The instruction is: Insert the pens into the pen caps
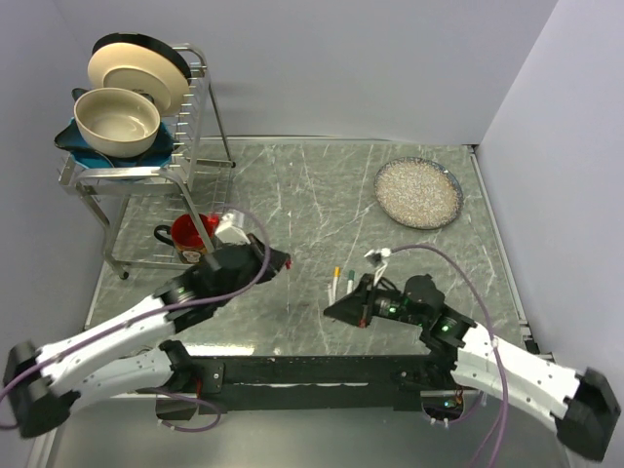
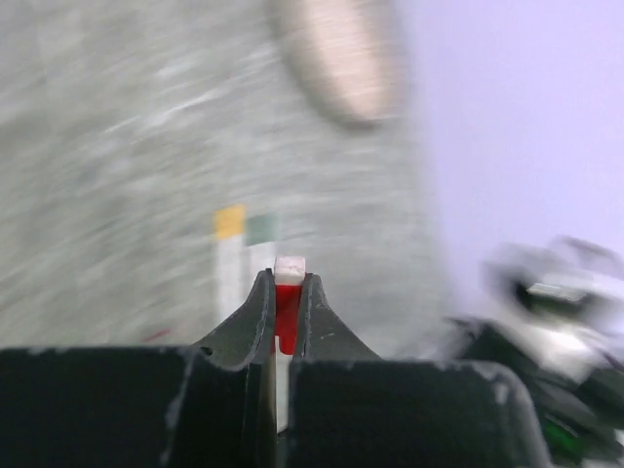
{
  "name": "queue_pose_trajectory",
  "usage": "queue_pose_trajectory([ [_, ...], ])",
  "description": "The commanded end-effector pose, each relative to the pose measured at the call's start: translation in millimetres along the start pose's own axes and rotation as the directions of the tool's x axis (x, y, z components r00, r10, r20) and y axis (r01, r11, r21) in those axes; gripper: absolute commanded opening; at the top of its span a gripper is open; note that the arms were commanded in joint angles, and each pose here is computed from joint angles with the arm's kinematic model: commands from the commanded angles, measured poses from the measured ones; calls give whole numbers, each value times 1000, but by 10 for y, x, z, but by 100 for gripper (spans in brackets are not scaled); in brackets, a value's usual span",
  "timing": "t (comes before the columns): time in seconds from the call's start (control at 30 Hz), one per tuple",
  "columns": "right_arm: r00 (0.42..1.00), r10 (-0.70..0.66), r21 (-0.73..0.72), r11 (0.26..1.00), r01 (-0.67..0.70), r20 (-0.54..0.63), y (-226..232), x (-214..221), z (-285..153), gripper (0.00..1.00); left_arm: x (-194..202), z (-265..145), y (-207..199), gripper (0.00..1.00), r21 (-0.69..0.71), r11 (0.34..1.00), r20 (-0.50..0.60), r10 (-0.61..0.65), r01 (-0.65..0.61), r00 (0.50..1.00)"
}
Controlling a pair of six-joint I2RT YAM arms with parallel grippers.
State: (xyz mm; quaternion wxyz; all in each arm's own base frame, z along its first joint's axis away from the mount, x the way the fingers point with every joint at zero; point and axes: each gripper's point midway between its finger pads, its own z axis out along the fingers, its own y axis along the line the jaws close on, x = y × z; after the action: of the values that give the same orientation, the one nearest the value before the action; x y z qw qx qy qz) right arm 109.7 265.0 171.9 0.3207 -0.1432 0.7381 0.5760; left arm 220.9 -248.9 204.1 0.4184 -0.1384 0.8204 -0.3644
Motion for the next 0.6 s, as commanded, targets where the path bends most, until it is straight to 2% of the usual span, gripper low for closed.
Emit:
queue_pose_trajectory([
  [0.0, 994, -92, -180, 979, 100, 50, 577, -187, 198, 0, -273, -483, -861, 1, 468, 870, 128, 104, -153, 986],
  [0.07, 993, -113, -200, 973, 119, 42, 659, -134, 245, 0, -312, -666, -1006, 1, 553, 811, 161, 122, -192, 979],
  [0.1, 991, -123, -211, 969, 130, 45, 714, -143, 270, 0, -241, -706, -1013, 1, 583, 789, 143, 137, -195, 980],
  [0.27, 983, -169, -224, 958, 180, 70, 880, -172, 355, 0, -165, -1001, -1177, 1, 741, 651, 140, 91, -165, 986],
  [0.4, 983, -150, -241, 955, 171, 103, 985, -265, 381, 0, -73, -1058, -1161, 1, 781, 605, 126, 89, -154, 988],
  [0.57, 983, -148, -218, 961, 169, 107, 985, -307, 435, 0, -103, -1061, -1137, 1, 783, 608, 129, 48, -131, 991],
])
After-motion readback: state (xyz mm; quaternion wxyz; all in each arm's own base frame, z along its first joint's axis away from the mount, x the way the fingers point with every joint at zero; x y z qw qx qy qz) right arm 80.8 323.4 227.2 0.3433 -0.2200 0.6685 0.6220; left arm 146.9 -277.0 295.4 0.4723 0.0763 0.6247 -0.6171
